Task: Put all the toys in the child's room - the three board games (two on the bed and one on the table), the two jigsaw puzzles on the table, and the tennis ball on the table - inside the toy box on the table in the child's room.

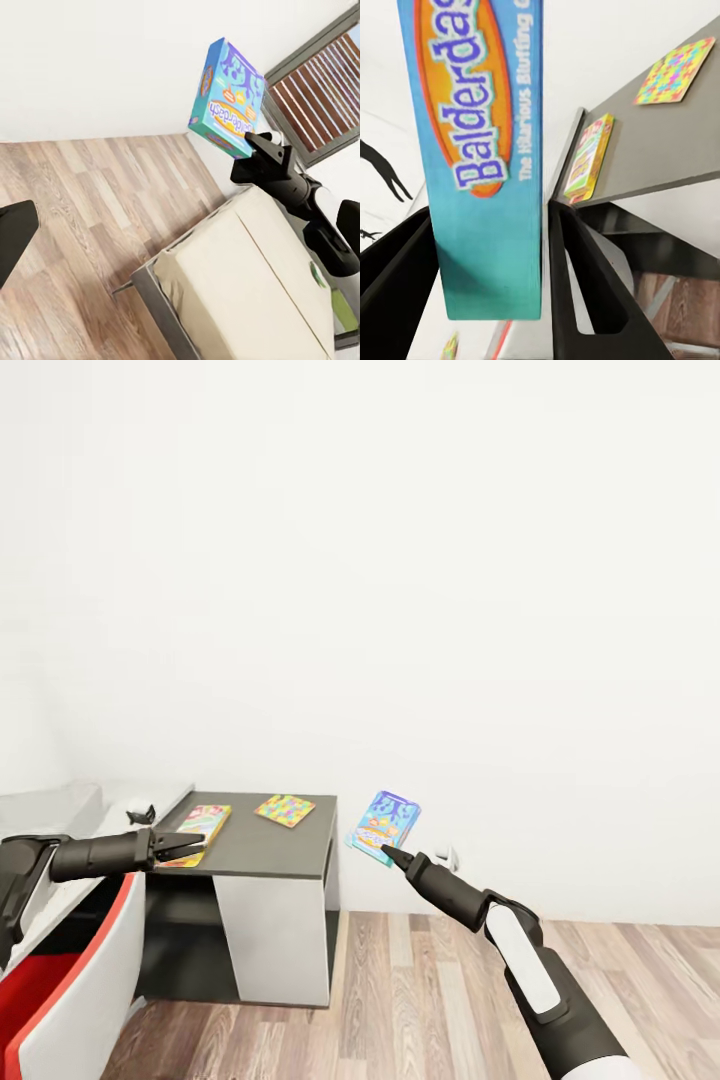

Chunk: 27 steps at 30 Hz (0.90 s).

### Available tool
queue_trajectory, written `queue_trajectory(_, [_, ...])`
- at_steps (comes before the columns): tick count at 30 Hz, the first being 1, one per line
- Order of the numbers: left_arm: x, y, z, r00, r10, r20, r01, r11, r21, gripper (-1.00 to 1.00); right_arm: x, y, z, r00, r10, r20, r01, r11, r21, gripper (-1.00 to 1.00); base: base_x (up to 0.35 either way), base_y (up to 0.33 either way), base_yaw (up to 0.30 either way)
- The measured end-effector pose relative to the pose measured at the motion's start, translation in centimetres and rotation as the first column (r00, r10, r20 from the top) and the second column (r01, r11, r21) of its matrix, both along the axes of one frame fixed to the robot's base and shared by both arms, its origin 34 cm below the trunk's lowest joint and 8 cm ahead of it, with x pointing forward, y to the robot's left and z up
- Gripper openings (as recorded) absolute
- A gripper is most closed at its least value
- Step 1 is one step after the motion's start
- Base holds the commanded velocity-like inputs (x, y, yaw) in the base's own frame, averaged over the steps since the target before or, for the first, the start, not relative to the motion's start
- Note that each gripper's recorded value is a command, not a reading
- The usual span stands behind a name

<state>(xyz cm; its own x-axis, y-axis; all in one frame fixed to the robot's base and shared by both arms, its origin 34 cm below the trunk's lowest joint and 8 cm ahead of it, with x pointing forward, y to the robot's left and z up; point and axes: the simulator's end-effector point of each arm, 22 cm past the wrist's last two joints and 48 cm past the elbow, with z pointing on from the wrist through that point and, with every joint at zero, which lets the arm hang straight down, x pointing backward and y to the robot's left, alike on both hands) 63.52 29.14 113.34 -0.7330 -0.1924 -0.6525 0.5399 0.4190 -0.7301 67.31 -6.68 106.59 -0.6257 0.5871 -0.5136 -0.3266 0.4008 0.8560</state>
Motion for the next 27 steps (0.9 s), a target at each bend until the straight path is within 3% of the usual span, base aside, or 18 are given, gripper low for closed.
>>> queue_trajectory(27, [-0.8, 0.0, 2.4, 1.0, -0.001, -0.003, 0.001, 1.0, 0.003, 1.0, -0.8, -0.1, 2.5, 1.0, 0.0, -0.001, 0.0, 1.0, -0.004, -1.0, 0.0, 0.0, 0.29])
